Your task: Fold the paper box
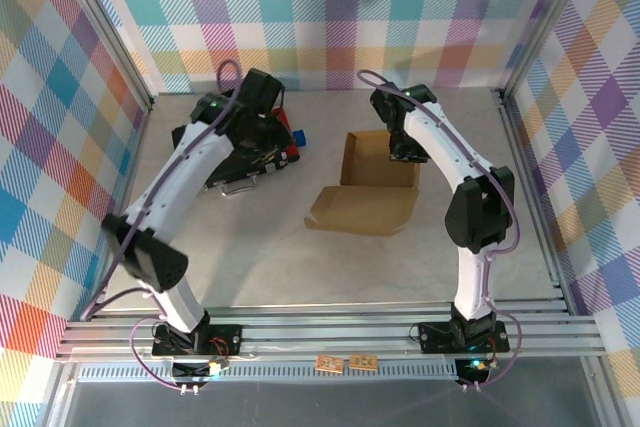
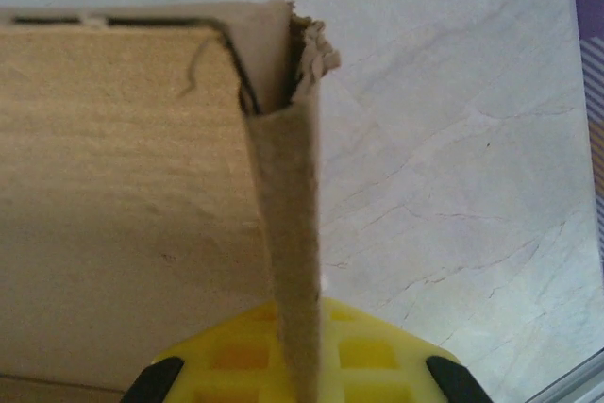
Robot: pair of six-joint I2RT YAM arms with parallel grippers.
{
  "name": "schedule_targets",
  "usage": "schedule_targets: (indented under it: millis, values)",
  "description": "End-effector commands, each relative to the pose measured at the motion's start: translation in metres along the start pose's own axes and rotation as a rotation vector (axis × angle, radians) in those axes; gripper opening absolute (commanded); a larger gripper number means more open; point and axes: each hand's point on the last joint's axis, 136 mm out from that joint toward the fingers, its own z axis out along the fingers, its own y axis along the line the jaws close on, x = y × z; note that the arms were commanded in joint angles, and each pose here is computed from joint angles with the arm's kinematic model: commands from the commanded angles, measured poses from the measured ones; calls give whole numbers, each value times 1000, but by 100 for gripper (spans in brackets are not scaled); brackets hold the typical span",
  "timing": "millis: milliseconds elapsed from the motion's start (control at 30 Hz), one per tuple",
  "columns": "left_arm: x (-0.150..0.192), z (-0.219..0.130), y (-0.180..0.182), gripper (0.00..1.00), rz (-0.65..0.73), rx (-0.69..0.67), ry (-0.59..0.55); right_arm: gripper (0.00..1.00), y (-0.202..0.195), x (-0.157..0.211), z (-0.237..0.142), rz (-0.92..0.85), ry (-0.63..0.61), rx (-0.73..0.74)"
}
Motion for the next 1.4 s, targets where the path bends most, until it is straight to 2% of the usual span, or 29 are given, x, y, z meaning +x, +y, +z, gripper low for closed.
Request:
schedule_targets:
  millis: [0,133,233,300,400,567,700,933,1133,1200,1367]
  values:
    - [67,4,27,42,-253,-119,147,0,2,5,-5,71,15,-50]
    - [119,15,23,47,-516,-66,236,0,3,7,1,113,35,-61]
    - [143,19,24,64,-617,-108,289,0,6,7,4,123,45,-68]
    - [154,23,25,70,-648,-140,319,0,8,8,5,125,51,-74]
    - [169,33,21,70,-708,-144,373,0,10,9,5,129,55,-81]
    - [184,48,21,70,-730,-179,382,0,12,10,6,128,58,-92]
    - [186,68,10,67,-761,-126,378,0,14,11,6,132,65,-102]
    - [193,74,14,56,-710,-214,376,0,15,13,7,132,72,-107]
    - [193,80,20,33,-723,-238,357,0,16,15,7,137,77,-115]
    - [193,81,22,29,-725,-255,350,0,16,16,7,140,79,-119]
    - [191,79,32,27,-721,-332,319,0,16,18,6,147,82,-131]
